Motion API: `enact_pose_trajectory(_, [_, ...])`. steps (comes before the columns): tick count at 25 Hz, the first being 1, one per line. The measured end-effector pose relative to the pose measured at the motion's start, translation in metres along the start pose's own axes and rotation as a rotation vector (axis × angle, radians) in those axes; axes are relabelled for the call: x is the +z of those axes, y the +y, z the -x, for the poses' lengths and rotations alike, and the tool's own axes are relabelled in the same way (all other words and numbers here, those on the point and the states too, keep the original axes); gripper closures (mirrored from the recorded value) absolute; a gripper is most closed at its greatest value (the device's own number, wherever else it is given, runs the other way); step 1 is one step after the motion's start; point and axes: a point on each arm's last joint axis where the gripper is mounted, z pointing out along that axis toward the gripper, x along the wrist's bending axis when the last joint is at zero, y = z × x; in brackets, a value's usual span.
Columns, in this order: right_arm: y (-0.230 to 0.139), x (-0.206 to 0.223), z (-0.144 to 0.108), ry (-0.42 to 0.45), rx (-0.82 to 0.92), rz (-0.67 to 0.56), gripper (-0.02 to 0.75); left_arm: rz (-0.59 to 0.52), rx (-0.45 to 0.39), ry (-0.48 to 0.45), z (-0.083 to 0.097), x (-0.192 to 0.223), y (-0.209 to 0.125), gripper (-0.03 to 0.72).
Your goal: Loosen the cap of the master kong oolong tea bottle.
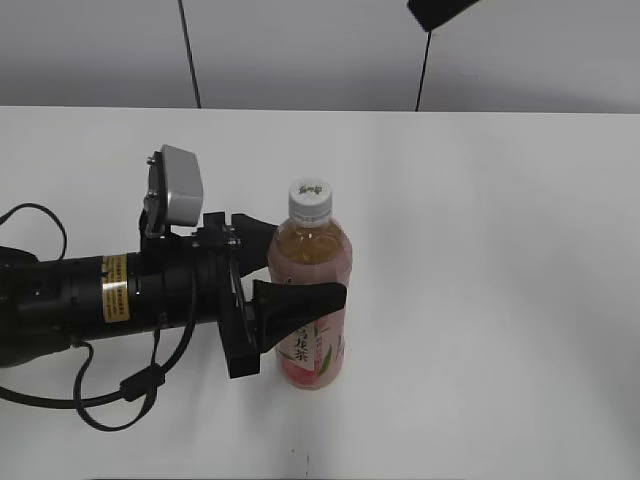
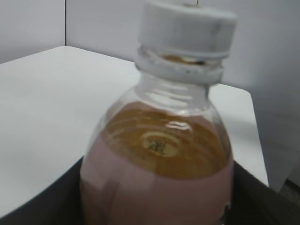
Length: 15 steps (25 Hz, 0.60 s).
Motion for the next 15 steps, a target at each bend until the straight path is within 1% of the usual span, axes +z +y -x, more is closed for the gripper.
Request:
enact_pose_trajectory(3, [0.002,0.015,-0.006,0.016,-0.032,-0.042,0.463,-0.007,0.0,-0.025,0.002,0.0,0.0,0.223])
enact_pose_trajectory(5, [0.004,0.024,-0.01,0.028,-0.051,-0.064,0.44,-0.009,0.0,-0.03,0.002,0.0,0.0,0.223])
enact_pose_trajectory(10, [0.019,0.035,-0.024,0.05,-0.097,-0.064,0.4,-0.009,-0.002,-0.031,0.002,0.001,0.0,0.223])
enact_pose_trajectory(12, [0.026,0.041,-0.029,0.042,-0.093,-0.069,0.391,-0.009,-0.002,-0.032,0.002,0.001,0.0,0.223])
enact_pose_trajectory(15, [0.032,0.057,-0.037,0.025,-0.067,-0.108,0.388,-0.009,-0.002,-0.032,0.002,0.001,0.0,0.223])
